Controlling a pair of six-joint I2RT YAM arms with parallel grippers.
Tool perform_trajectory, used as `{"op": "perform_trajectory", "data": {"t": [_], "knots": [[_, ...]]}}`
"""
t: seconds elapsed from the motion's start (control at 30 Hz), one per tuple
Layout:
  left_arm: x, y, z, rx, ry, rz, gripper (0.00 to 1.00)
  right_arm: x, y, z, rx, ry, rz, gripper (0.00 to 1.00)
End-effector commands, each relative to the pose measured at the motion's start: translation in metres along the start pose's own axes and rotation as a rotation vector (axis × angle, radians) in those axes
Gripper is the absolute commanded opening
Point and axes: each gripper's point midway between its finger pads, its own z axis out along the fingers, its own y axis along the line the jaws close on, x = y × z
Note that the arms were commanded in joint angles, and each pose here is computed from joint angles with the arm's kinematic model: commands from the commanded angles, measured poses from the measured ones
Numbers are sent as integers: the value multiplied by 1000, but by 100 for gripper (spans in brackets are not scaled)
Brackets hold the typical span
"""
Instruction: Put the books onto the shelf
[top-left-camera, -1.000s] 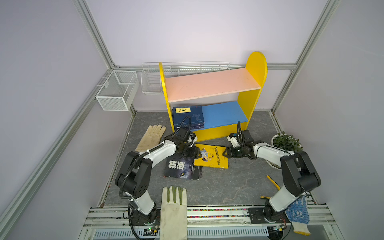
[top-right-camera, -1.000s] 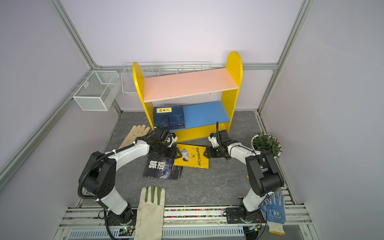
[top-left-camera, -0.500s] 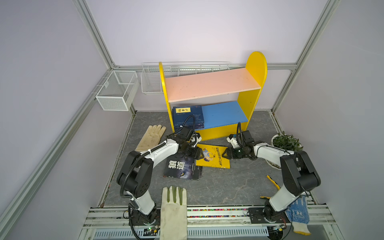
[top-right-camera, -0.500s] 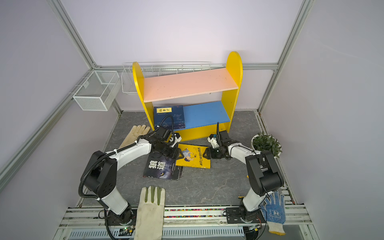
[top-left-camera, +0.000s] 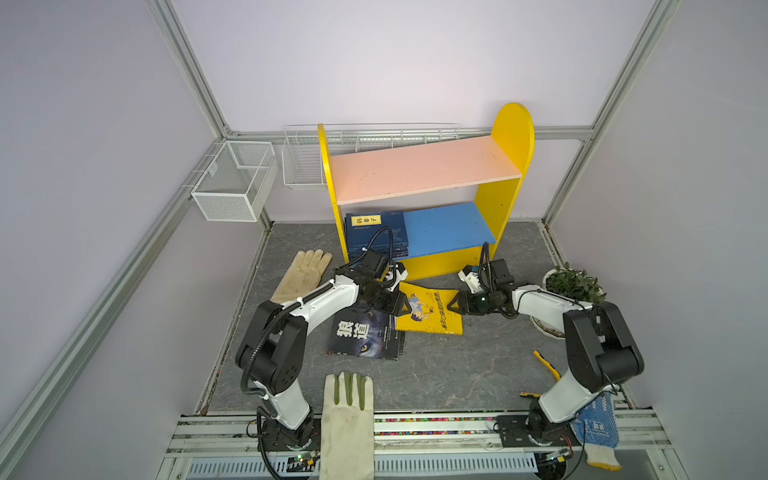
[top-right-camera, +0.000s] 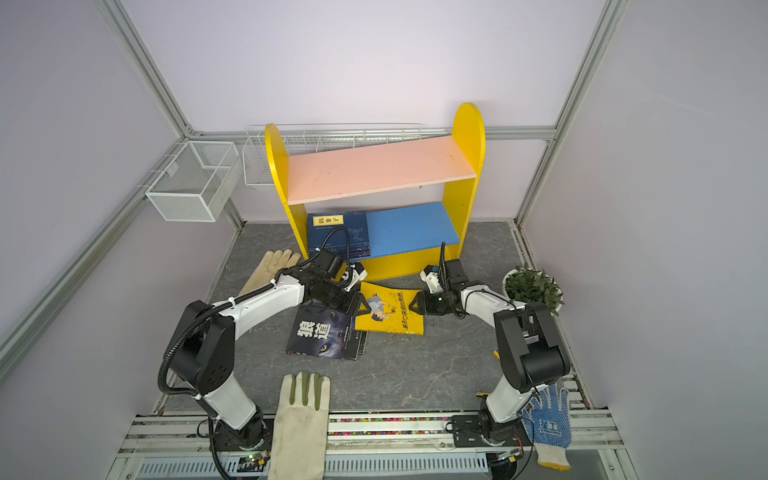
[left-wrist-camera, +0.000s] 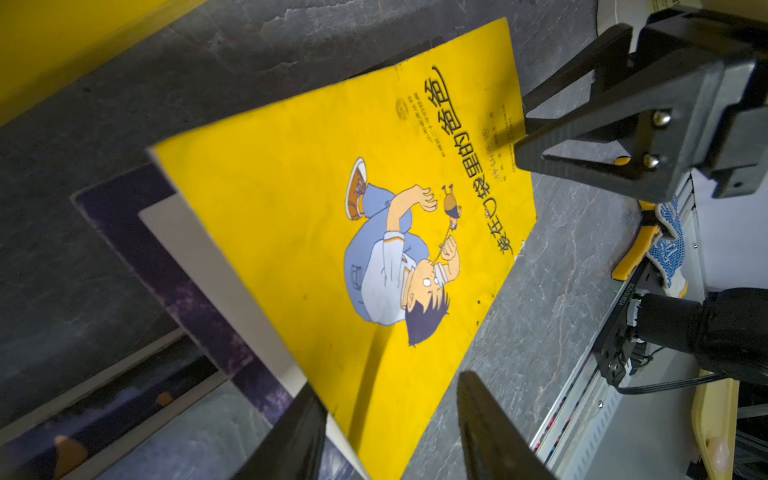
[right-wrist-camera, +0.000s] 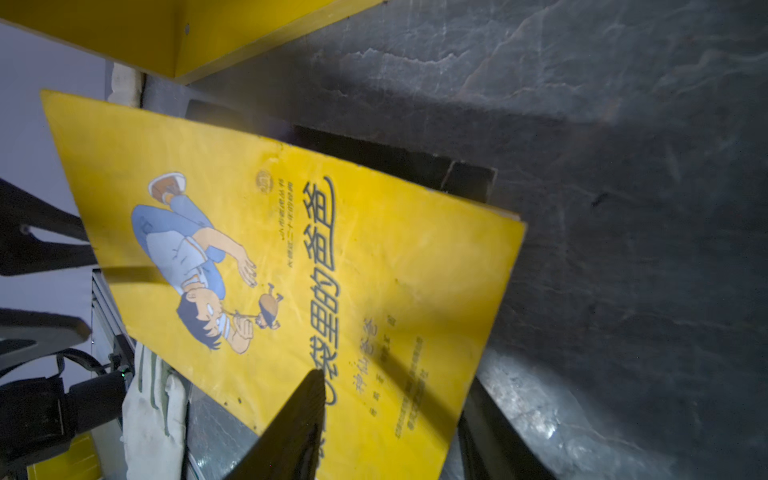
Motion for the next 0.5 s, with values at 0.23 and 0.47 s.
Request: {"op": "perform_trajectory", "data": {"t": [0.23,0.47], "knots": [[-20,-17,8,71,-46,76,45,-25,52,-20,-194,-118,-83,8],[-28,3,-9,-20,-141,32,73,-37,67,-46,-242,-189,-108,7]]}}
